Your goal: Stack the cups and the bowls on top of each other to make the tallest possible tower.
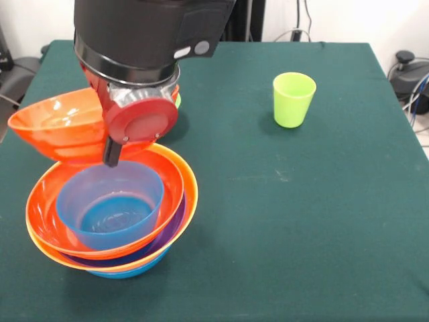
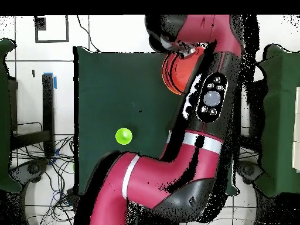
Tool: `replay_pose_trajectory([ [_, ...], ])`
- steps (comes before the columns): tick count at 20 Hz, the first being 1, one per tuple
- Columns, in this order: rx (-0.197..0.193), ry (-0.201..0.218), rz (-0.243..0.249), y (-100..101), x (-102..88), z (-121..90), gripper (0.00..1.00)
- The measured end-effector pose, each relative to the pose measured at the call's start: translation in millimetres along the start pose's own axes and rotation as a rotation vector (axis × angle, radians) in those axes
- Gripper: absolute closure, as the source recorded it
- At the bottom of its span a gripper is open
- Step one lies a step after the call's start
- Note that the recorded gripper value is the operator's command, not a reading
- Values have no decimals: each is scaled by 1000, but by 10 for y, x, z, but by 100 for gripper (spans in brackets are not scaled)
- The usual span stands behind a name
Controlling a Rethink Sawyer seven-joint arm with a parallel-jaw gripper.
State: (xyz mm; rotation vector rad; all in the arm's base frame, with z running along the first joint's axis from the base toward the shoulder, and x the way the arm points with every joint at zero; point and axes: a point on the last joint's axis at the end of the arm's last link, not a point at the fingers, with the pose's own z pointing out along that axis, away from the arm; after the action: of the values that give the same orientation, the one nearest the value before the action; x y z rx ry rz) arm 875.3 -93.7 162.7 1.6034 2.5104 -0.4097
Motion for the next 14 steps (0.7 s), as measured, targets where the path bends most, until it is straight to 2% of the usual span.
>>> replay_pose_trajectory([
  [8,-24,-23,-24,201,70,31,100],
  [14,-45,-20,-40,340,189,37,100],
])
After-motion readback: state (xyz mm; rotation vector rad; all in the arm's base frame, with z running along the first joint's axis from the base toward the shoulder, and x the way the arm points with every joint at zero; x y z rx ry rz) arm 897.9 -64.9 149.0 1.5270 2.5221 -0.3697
